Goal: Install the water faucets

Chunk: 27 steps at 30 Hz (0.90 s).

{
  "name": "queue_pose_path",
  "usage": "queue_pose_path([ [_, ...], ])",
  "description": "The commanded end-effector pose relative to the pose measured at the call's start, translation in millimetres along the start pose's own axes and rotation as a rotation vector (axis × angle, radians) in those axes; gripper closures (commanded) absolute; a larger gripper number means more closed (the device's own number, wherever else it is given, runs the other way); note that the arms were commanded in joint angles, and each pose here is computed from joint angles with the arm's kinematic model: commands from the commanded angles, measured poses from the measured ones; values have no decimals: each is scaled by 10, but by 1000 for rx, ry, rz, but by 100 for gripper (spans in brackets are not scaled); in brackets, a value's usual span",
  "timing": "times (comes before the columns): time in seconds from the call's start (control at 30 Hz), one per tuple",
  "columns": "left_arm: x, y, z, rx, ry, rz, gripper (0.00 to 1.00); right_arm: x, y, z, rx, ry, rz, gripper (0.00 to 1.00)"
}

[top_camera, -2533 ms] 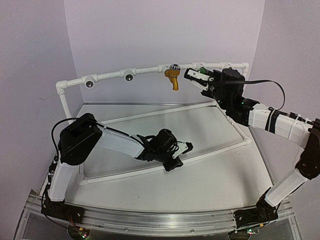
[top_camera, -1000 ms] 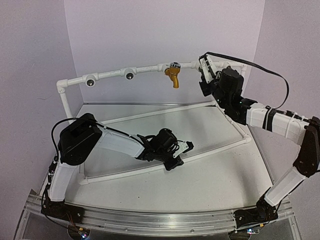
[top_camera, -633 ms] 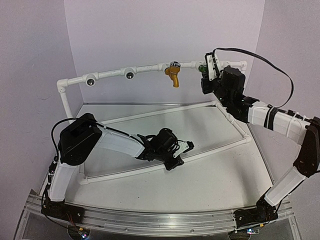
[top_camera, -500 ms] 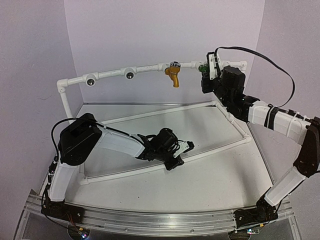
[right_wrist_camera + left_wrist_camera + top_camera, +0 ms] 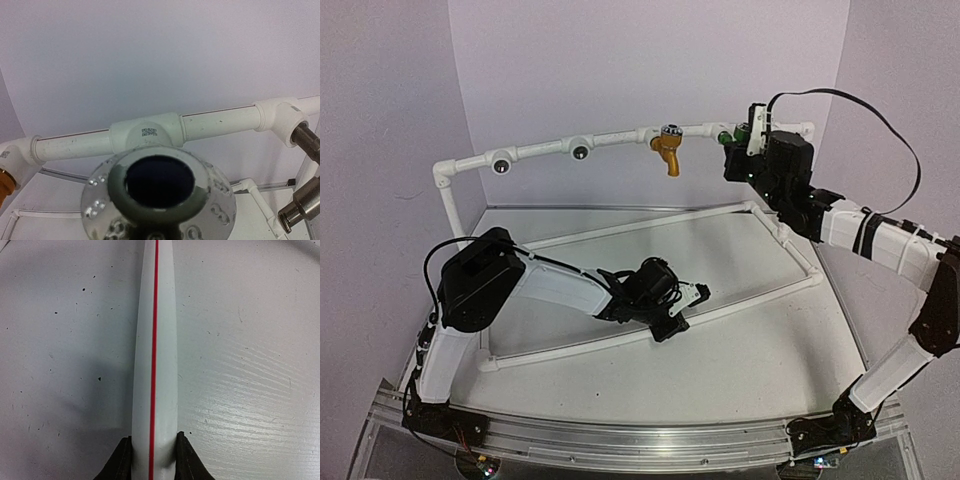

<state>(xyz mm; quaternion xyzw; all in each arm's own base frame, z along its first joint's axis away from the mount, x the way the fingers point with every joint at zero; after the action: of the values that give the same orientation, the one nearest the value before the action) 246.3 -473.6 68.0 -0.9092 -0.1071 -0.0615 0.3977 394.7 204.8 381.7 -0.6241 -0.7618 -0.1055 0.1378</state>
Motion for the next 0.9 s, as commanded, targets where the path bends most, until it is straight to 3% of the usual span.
queue_pose_path([
  [0.0, -827, 75, 324, 176, 30, 288, 100, -372, 94, -96, -27, 172, 159, 100],
  [0.87, -882, 103, 340, 187, 40, 311, 100, -352, 119, -53, -70, 877, 121, 100],
])
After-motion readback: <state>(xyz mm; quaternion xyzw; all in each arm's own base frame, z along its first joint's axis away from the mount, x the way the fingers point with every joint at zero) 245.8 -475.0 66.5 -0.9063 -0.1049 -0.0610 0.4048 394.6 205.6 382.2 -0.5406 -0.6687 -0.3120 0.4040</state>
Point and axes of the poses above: each gripper's point midway between its finger pads, its own y axis out along the fingers, its own x axis along the line the jaws close on, z = x × y, the point moved 6 cm from there along -y, back along the fingers, and after that the axes turned 12 degrees about y, right-handed, at the moved point
